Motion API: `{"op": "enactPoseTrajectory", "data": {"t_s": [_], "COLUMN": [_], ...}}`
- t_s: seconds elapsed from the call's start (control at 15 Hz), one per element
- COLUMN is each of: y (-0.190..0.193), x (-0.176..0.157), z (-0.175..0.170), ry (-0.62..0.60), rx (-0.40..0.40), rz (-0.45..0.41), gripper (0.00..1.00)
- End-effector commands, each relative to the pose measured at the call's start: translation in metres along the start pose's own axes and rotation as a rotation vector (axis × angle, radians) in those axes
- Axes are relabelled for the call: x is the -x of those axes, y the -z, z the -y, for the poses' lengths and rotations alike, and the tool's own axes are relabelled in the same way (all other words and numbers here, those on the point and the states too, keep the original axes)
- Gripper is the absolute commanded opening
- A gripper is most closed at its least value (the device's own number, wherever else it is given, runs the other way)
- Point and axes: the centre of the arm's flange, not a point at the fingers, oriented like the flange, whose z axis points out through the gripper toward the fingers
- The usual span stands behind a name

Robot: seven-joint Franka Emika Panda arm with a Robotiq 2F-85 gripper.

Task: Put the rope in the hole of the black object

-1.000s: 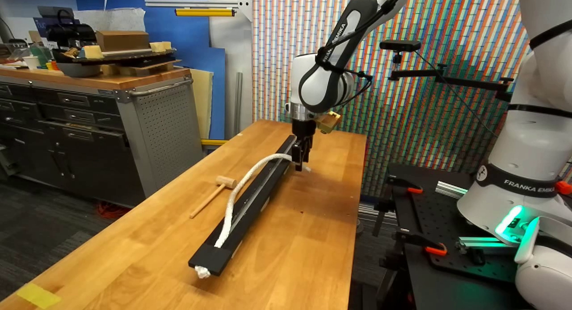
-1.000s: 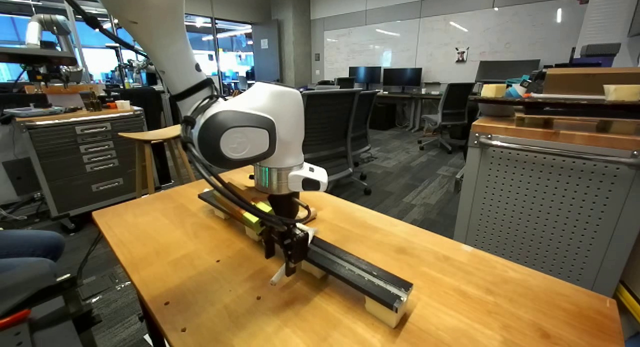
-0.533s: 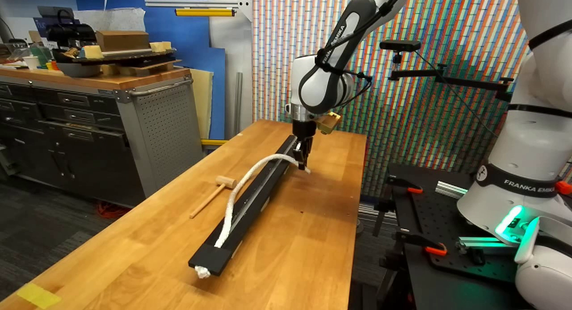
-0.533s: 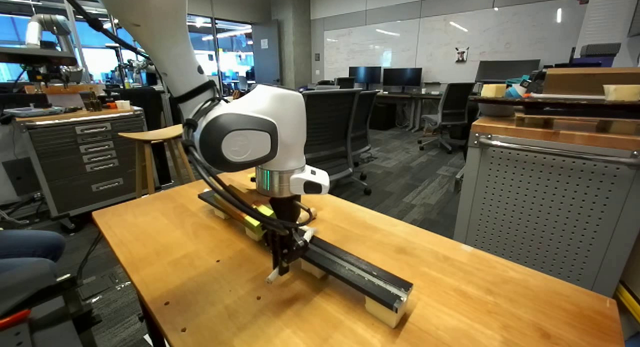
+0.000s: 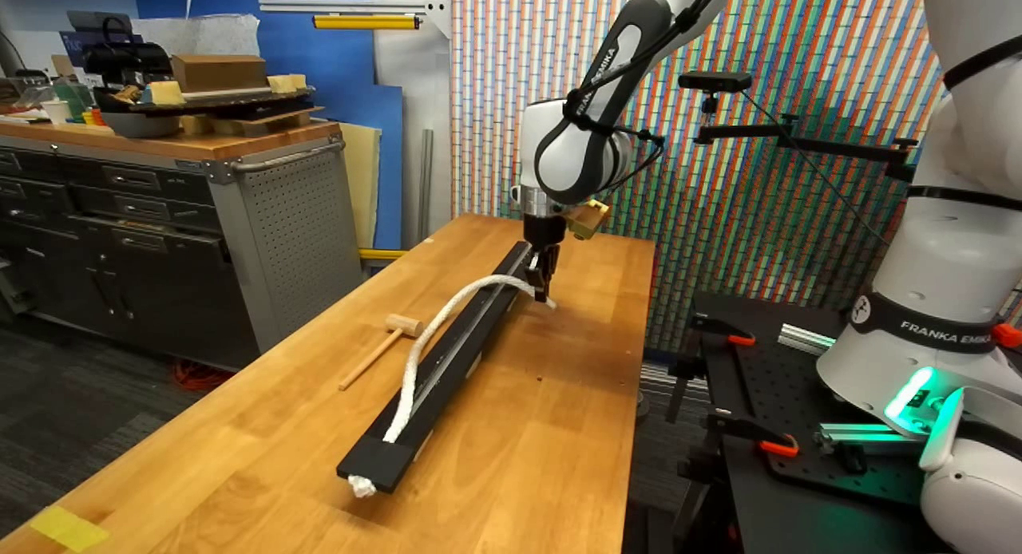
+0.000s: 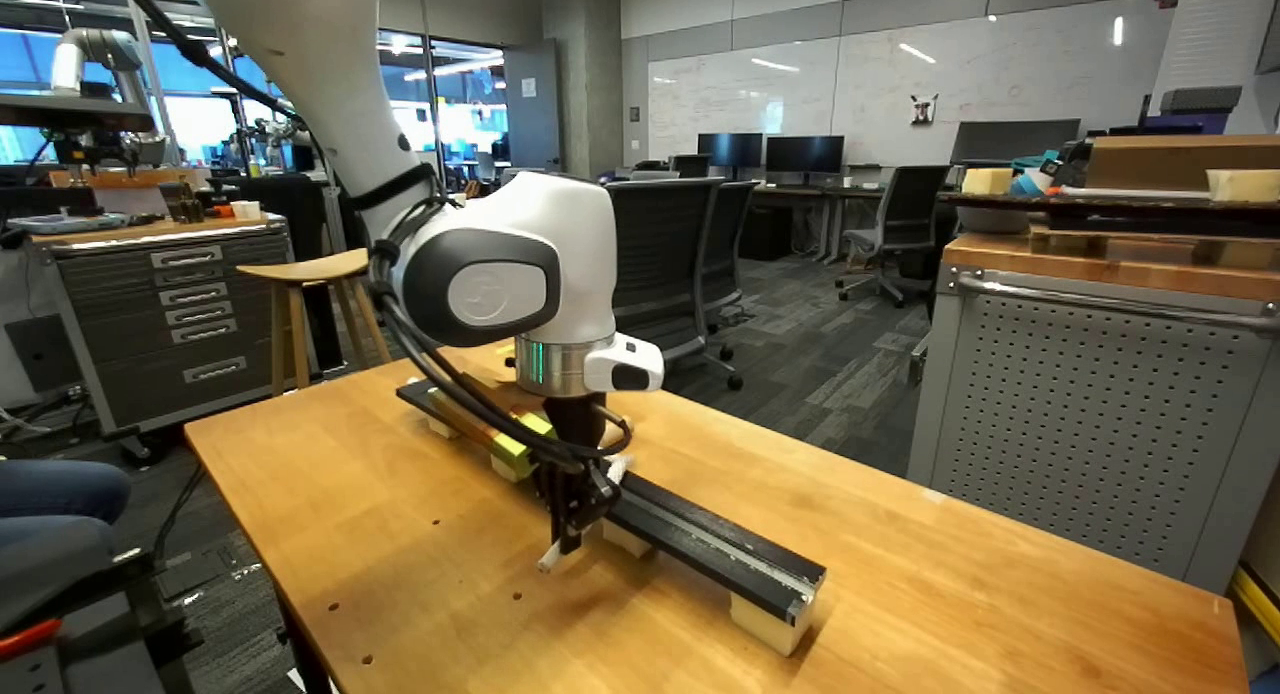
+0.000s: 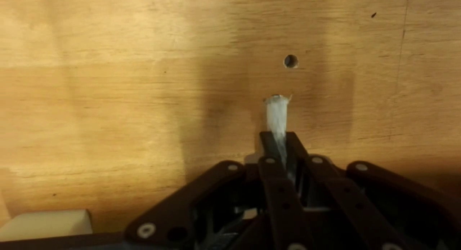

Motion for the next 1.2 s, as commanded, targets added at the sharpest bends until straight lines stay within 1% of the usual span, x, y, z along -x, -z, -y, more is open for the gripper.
{"op": "enactPoseTrajectory", "data": {"t_s": [0.0,0.2,0.33,0.47,0.67,0.93,1.13], "y": [0.023,0.045,0.061,0.077,0.099,0.128,0.149], "x": [0.008,0.019,0.021,0.025,0.027,0.024,0.025], "z": [-0.012,-0.024,-0.028,-0.025,-0.014,0.004,0.016], "ry": [0.030,0.078,0.107,0.152,0.189,0.222,0.236], "rx": [0.082,0.152,0.182,0.189,0.203,0.229,0.275], "rz": [0.003,0.020,0.020,0.033,0.024,-0.032,-0.111], "gripper": [0.03,0.03,0.03,0.03,0.03,0.03,0.03]}}
